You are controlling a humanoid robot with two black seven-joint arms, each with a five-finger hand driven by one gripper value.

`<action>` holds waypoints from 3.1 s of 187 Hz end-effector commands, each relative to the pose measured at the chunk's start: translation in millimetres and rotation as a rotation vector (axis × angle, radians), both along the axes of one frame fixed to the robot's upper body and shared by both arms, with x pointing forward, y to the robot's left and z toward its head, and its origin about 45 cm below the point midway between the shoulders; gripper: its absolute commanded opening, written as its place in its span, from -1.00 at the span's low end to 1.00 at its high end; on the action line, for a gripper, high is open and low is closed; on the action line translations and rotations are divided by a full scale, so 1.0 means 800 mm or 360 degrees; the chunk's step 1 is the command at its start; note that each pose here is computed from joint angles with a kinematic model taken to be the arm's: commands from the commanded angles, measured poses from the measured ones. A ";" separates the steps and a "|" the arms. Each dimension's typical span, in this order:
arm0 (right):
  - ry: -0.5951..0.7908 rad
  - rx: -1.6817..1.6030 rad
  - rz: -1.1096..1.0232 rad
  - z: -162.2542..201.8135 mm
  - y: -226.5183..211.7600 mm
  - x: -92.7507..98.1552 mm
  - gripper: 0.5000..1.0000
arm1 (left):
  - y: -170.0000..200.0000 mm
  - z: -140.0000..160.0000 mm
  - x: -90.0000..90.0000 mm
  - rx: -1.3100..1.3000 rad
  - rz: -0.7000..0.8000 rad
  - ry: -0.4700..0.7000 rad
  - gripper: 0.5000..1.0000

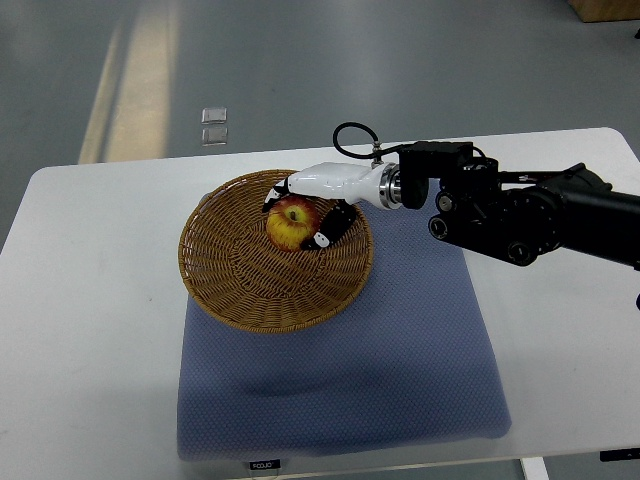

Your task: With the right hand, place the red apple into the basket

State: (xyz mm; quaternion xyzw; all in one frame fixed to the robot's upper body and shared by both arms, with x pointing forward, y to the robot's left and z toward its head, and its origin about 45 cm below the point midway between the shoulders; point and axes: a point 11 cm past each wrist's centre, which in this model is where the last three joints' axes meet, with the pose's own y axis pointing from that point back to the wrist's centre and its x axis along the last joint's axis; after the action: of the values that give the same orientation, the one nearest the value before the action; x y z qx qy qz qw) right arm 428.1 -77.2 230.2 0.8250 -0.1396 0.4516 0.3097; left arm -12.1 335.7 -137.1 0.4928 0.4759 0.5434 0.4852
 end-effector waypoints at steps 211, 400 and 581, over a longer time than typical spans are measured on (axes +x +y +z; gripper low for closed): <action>-0.0004 0.0141 -0.0020 -0.011 0.020 -0.012 0.49 | 0.000 0.000 0.000 0.0000 0.0000 0.0000 1.00; 0.0517 0.1291 -0.1029 0.052 -0.119 0.085 0.68 | 0.000 0.000 0.000 0.0000 0.0000 0.0000 1.00; 0.1330 0.2428 -0.1465 -0.007 -0.169 0.085 0.69 | 0.000 0.000 0.000 0.0000 0.0000 0.0000 1.00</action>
State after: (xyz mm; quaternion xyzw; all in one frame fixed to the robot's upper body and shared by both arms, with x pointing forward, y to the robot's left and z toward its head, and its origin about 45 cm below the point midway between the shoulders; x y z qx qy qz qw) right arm 496.3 -215.9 228.3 0.7644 -0.5851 -0.2357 -0.1335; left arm -12.1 335.7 -137.1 0.4927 0.4758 0.5435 0.4853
